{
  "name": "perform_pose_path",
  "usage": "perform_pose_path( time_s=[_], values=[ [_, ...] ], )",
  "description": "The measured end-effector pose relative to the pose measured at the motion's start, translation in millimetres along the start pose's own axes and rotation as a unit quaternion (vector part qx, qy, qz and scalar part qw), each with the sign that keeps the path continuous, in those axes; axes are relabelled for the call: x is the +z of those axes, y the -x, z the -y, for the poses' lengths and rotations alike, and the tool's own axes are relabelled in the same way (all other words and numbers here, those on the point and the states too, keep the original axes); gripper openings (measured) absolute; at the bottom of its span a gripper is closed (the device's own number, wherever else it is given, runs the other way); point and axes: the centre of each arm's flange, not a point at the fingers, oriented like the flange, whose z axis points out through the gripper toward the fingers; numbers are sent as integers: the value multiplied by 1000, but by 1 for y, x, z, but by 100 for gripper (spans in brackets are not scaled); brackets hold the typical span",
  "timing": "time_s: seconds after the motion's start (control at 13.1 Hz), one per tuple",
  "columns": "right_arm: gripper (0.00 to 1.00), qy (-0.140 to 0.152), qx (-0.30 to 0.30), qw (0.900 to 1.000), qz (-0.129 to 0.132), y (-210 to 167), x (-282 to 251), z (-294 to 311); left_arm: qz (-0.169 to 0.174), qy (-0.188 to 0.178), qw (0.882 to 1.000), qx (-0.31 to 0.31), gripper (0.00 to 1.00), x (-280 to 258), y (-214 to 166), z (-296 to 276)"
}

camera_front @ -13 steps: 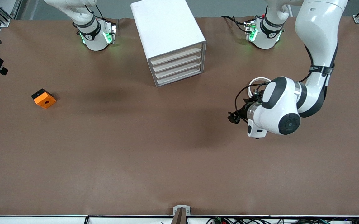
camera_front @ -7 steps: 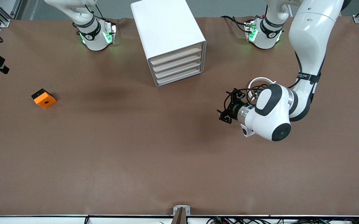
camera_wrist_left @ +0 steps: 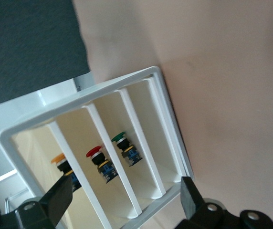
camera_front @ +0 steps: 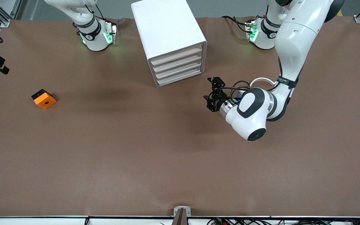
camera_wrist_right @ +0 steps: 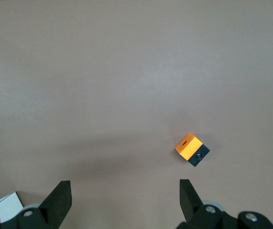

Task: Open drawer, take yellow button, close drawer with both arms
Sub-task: 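Bring the left gripper to the drawer handle, then close the left gripper on the drawer handle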

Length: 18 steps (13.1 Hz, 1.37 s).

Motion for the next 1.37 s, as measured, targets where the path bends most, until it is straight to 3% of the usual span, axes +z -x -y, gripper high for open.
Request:
perform_pose_path(
  time_s=[0.38, 0.61, 0.69, 0.76, 1.07, 1.37],
  values=[
    [100, 0, -1, 1000, -2, 0, -1, 1, -10, -66, 997, -31, 100, 41, 18, 5],
    [100, 0, -2, 1000, -3, 0, -2, 2, -30, -98, 994, -43, 69, 73, 35, 14],
    [100, 0, -2, 1000, -3, 0, -2, 2, -37, -104, 993, -47, 68, 81, 37, 14],
    [100, 0, -2, 1000, -3, 0, -2, 2, -45, -115, 991, -52, 59, 89, 37, 14],
    [100, 0, -3, 1000, -3, 0, -2, 3, -58, -186, 979, -65, 58, 120, 36, 18],
    [100, 0, -3, 1000, -3, 0, -2, 3, -66, -209, 973, -72, 58, 137, 37, 21]
  ],
)
